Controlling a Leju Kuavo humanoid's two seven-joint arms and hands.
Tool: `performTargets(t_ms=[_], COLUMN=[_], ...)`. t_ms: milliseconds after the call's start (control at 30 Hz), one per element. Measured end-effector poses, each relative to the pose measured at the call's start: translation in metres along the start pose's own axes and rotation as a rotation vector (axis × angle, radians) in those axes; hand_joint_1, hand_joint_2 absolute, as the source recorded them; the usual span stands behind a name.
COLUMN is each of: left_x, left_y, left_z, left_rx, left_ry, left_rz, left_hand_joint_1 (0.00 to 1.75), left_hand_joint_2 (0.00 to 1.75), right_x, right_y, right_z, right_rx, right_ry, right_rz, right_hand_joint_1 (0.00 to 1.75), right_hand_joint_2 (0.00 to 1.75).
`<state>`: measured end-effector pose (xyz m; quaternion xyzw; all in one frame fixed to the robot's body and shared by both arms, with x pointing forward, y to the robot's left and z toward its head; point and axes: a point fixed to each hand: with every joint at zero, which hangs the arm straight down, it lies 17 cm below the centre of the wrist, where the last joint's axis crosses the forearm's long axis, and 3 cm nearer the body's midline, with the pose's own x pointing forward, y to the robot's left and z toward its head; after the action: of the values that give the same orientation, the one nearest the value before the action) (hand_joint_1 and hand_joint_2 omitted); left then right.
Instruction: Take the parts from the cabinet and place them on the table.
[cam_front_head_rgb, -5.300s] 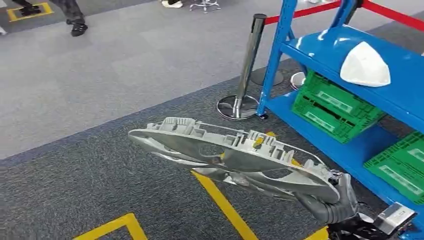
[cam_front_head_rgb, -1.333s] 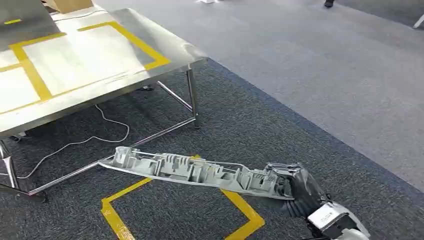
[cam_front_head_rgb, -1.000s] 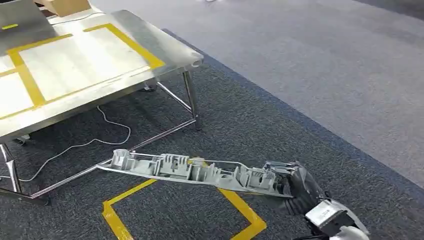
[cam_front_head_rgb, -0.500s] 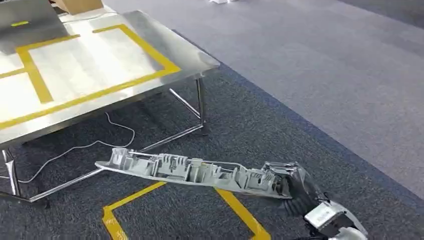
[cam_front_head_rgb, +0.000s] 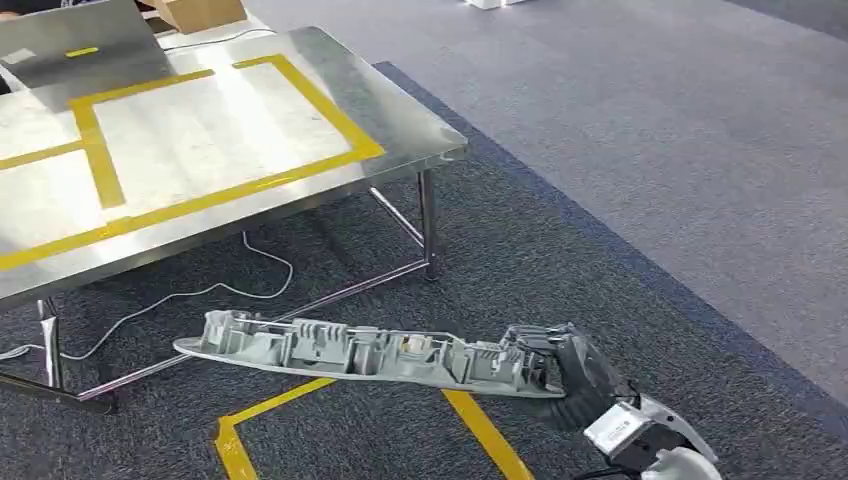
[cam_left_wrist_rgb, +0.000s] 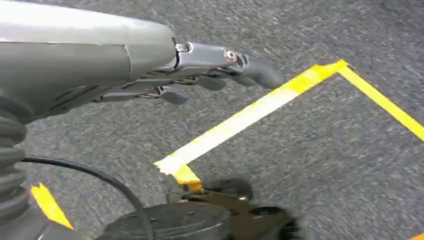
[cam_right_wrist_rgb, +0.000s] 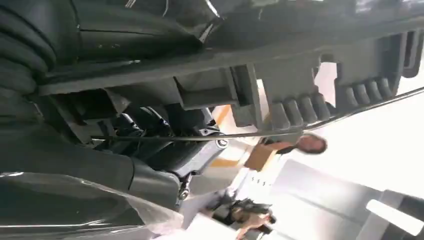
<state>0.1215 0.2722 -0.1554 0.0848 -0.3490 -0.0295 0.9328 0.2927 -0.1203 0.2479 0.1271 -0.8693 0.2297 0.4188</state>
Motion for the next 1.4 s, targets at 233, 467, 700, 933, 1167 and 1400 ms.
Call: performTargets(t_ms=[233, 467, 700, 933, 1167, 1400], left_x=[-0.003, -0.003, -0.002, -0.002, -0.002, -0.003], left_y=[0.002, 0.003, -0.003, -0.002, -0.001, 0.000], left_z=[0.001, 0.001, 0.001, 0.002, 0.002, 0.002], left_rx=[0.007, 0.017, -0.010, -0.006, -0.003, 0.003], left_ry=[0.011, 0.011, 0.008, 0.007, 0.008, 0.011], left_rz=[0.000, 0.001, 0.008, 0.018, 0.020, 0.023], left_hand_joint_1=[0.00, 0.00, 0.00, 0.00, 0.00, 0.00], left_hand_joint_2=[1.75, 1.75, 1.75, 1.75, 1.75, 1.75], right_x=[-0.002, -0.001, -0.004, -0.006, -0.007, -0.008], right_y=[0.004, 0.006, 0.005, -0.001, -0.003, -0.008], right_z=[0.000, -0.002, -0.001, -0.003, -0.004, -0.007], right_rx=[0.008, 0.015, 0.002, -0.022, -0.038, -0.059], right_ry=[0.002, -0.005, 0.005, 0.018, 0.024, 0.027], right_rz=[-0.006, -0.003, -0.011, -0.023, -0.025, -0.027], right_hand_joint_1=[1.75, 1.75, 1.75, 1.75, 1.75, 1.75], right_hand_joint_2=[1.75, 1.75, 1.75, 1.75, 1.75, 1.75])
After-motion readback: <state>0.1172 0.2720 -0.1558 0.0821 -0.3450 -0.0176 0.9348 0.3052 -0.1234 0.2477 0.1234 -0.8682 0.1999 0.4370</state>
